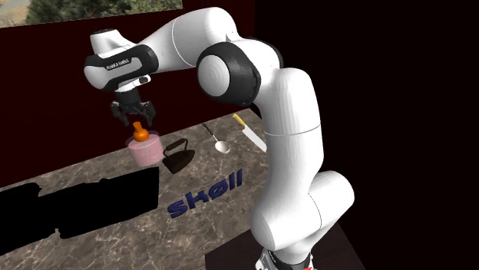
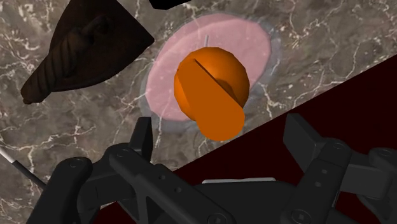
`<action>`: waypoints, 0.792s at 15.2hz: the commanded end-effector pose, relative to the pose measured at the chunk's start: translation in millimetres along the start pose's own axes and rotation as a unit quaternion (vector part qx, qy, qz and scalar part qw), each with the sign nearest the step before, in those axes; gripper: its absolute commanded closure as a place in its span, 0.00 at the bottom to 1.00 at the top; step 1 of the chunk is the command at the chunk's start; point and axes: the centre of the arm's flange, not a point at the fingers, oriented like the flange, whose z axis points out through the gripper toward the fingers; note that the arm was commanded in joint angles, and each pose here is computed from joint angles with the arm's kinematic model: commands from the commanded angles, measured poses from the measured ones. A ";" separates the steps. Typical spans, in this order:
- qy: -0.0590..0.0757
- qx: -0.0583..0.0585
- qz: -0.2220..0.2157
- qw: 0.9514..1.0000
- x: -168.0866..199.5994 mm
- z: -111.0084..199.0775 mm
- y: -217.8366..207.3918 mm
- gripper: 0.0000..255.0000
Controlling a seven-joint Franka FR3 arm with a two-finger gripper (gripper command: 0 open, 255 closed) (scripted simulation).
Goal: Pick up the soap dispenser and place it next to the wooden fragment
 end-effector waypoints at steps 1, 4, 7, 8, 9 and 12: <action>0.000 0.000 0.000 1.000 -0.2 -13.2 -0.1 0.00; 0.000 0.000 0.000 1.000 -0.2 -50.0 -0.1 0.00; 0.000 0.000 0.000 1.000 -0.2 -50.0 0.0 0.00; 0.000 0.000 0.000 1.000 -0.2 -50.0 -0.1 0.00; 0.000 0.000 0.000 1.000 -0.2 -50.0 -0.1 0.00; 0.000 0.000 0.000 1.000 -0.2 -50.0 -0.1 0.00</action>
